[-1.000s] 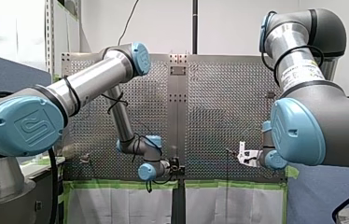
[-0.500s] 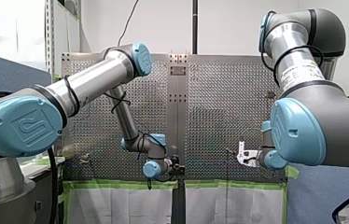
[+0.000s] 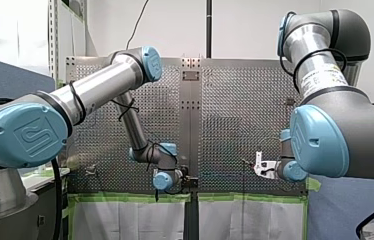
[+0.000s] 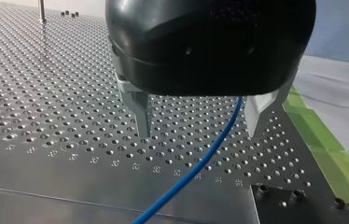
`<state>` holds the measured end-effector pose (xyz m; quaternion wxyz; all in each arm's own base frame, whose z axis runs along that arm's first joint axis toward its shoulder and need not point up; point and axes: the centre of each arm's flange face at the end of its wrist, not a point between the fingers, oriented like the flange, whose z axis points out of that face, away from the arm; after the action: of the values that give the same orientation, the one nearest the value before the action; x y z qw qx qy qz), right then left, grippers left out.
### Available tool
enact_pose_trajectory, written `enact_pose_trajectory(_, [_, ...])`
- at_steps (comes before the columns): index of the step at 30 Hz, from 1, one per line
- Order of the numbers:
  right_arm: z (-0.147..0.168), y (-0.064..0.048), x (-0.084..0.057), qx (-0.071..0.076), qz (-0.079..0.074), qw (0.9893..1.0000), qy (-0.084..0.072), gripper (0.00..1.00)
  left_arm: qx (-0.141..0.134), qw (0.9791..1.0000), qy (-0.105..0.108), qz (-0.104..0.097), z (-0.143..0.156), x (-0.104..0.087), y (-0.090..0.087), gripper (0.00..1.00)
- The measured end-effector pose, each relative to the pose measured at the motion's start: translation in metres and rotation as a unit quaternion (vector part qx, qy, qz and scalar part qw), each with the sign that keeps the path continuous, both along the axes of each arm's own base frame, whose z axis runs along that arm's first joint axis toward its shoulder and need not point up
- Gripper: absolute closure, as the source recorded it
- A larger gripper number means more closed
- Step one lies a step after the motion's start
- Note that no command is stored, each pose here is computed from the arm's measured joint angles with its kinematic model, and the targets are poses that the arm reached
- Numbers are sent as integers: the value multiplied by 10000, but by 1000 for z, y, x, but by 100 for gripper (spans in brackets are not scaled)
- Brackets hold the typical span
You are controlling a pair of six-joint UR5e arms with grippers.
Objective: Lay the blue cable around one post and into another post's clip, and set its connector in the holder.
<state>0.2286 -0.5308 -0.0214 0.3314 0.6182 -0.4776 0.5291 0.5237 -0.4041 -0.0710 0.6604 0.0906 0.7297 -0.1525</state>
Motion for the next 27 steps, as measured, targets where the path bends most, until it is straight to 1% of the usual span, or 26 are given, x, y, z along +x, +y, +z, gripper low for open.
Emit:
enact_pose_trajectory(1, [0, 0, 0, 1, -3, 10000, 0, 100, 10, 10000, -7, 2, 0, 0, 0, 0])
enact_pose_trajectory(2, [0, 0, -1, 1, -5, 10000, 1, 100, 21, 10000, -14, 6, 0, 1, 1, 9])
enact_pose_trajectory(3, [0, 0, -1, 2, -8, 10000, 1, 100, 35, 10000, -19, 13, 0, 1, 1, 13])
enact_pose_trajectory(4, [0, 0, -1, 5, -9, 10000, 1, 100, 57, 10000, -22, 22, 0, 1, 2, 13])
enact_pose_trajectory(5, [0, 0, -1, 6, -11, 10000, 2, 100, 97, 9999, -23, 46, 0, 2, 3, 18])
enact_pose_trajectory(6, [0, 0, -1, 7, -13, 10000, 2, 100, 133, 9999, -23, 69, 0, 2, 4, 26])
enact_pose_trajectory(7, [0, 0, -2, 8, -15, 10000, 2, 100, 170, 9998, -20, 94, 0, 2, 5, 26])
enact_pose_trajectory(8, [0, 0, -2, 8, -16, 10000, 2, 100, 223, 9997, -14, 130, -1, 2, 6, 30])
enact_pose_trajectory(9, [0, 0, -2, 8, -16, 10000, 2, 100, 268, 9995, -9, 162, -1, 2, 7, 37])
enact_pose_trajectory(10, [0, -1, -2, 8, -17, 10000, 2, 100, 316, 9993, -7, 192, -2, 2, 8, 37])
enact_pose_trajectory(12, [0, -1, -2, 8, -18, 10000, 2, 100, 420, 9988, -9, 241, -2, 2, 10, 47])
enact_pose_trajectory(13, [0, -1, -2, 7, -20, 10000, 3, 100, 461, 9986, -13, 251, -2, 2, 10, 47])
enact_pose_trajectory(14, [0, -1, -2, 7, -24, 10000, 5, 100, 516, 9983, -22, 258, -2, 2, 10, 49])
enact_pose_trajectory(17, [0, -1, -2, 5, -36, 10000, 14, 100, 601, 9978, -42, 262, -3, 2, 11, 49])
enact_pose_trajectory(27, [0, -1, -3, 2, -42, 10000, 27, 100, 630, 9977, -56, 262, -3, 2, 11, 49])
